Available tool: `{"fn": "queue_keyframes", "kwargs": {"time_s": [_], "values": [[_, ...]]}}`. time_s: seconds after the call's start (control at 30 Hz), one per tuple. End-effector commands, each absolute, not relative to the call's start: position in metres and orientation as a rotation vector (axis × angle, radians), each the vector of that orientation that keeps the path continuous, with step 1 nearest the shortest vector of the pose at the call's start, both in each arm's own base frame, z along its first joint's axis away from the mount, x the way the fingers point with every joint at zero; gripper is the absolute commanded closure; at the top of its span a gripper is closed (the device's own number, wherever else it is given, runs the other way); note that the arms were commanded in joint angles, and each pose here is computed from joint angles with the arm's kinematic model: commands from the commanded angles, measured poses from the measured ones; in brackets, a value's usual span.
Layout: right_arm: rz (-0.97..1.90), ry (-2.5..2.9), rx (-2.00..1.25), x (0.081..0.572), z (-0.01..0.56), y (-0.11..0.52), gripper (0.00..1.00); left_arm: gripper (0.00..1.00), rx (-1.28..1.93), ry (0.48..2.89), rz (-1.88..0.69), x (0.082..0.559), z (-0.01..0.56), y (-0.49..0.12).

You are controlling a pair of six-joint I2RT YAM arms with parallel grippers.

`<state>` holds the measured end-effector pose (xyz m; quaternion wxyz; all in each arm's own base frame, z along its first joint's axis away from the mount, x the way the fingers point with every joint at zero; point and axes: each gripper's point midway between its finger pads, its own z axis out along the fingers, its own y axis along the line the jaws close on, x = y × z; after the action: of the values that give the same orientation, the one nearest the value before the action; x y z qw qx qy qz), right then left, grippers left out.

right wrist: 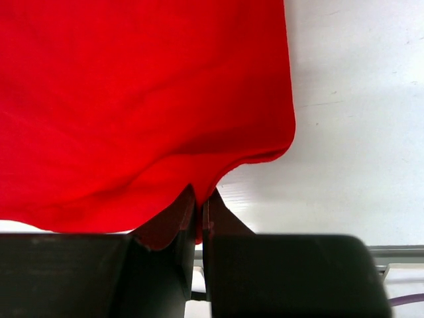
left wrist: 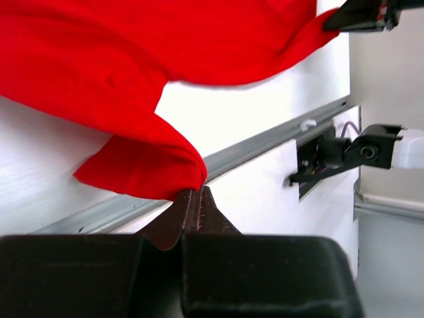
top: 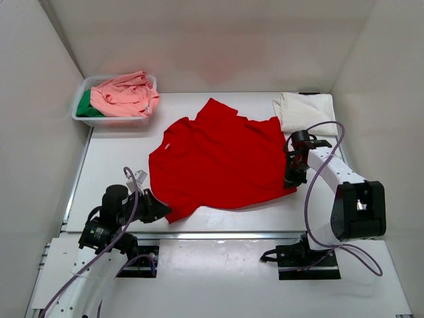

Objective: Fold and stack the t-shirts
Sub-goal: Flatten out the tshirt

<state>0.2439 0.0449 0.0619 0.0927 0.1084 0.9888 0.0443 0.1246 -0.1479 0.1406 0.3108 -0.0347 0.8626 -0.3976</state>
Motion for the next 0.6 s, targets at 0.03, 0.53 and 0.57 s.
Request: {"fn": "queue_keyframes", "kwargs": {"time_s": [0.03, 0.53, 0.57], "values": [[0.138, 2.938, 0.304, 0.233, 0.059, 0.047, 1.0, 1.0, -0.065, 2.308, -1.038, 0.119, 0.139, -0.148], [0.175, 2.929, 0.354, 0.223, 0.061, 0.03, 1.0, 1.0, -0.219, 2.058, -0.874, 0.233, 0.22, -0.142], [0.18, 2.934, 0.363, 0.224, 0.059, 0.029, 1.0, 1.0, -0.223, 2.058, -0.858, 0.244, 0.222, -0.142]]}}
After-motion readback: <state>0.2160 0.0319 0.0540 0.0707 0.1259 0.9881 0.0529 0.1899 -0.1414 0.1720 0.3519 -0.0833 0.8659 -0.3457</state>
